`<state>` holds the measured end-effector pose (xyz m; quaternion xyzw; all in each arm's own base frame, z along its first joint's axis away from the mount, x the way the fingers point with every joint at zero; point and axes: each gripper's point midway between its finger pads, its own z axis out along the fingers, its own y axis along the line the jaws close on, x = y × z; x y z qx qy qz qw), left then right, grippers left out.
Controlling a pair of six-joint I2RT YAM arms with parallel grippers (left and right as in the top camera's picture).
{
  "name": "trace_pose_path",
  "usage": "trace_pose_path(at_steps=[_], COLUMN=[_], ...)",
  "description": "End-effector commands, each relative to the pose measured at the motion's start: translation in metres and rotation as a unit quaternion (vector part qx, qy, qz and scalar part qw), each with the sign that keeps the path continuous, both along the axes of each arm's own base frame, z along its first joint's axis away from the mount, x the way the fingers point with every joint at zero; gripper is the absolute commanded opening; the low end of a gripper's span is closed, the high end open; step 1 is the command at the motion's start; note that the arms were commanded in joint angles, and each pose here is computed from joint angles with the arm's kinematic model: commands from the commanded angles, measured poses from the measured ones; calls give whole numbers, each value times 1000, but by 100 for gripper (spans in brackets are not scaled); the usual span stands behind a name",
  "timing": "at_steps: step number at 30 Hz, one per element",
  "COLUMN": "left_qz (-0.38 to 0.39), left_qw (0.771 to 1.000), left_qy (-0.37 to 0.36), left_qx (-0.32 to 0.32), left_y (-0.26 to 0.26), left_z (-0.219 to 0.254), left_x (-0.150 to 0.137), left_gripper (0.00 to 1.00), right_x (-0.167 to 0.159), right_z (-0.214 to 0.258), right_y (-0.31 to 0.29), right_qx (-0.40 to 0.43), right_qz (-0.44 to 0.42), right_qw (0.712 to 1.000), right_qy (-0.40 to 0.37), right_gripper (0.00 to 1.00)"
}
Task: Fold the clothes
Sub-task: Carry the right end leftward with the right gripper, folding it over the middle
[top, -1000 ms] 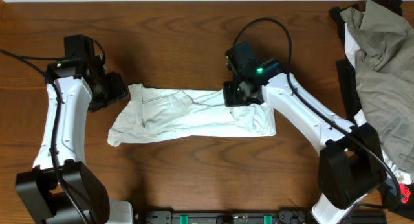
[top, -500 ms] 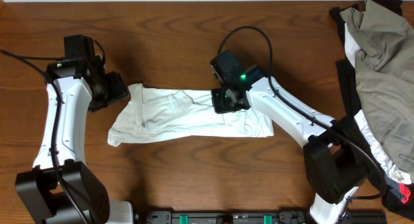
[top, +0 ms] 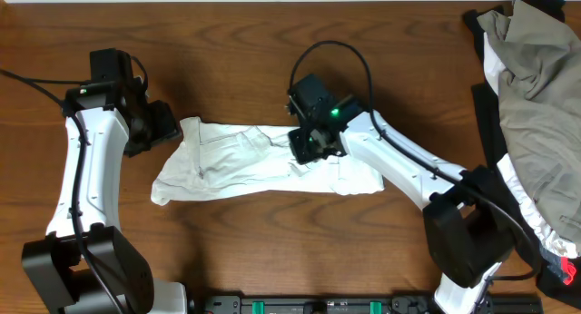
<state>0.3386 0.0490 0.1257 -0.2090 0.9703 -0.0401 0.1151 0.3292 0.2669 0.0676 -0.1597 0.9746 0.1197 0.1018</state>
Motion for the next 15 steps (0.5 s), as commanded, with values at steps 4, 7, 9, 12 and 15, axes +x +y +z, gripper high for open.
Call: trace_pose_path(at_steps=[4, 7, 9, 12, 15], left_qz=[3, 3, 3, 3, 3], left_qw=[1000, 1000, 1000, 1000, 1000], left_qy=[5, 5, 5, 5, 5], left_qx=[3, 3, 3, 3, 3], left_y=[3, 3, 3, 3, 3], left_z=[-2, -2, -2, -2, -2], left_x=[-1, -1, -1, -1, -1], left_gripper=[63, 63, 63, 63, 63], right_x=[10, -2, -6, -11, -19], right_z=[47, 39, 27, 11, -4], right_y=[-33, -48, -65, -81, -101], right_qx=[-27, -63, -101, -129, -160], right_qz=[-34, -40, -66, -100, -155], right_qw=[997, 997, 992, 986, 975], right_qy=[-56, -32, -24, -15, -7], right_gripper=[43, 43, 41, 39, 36])
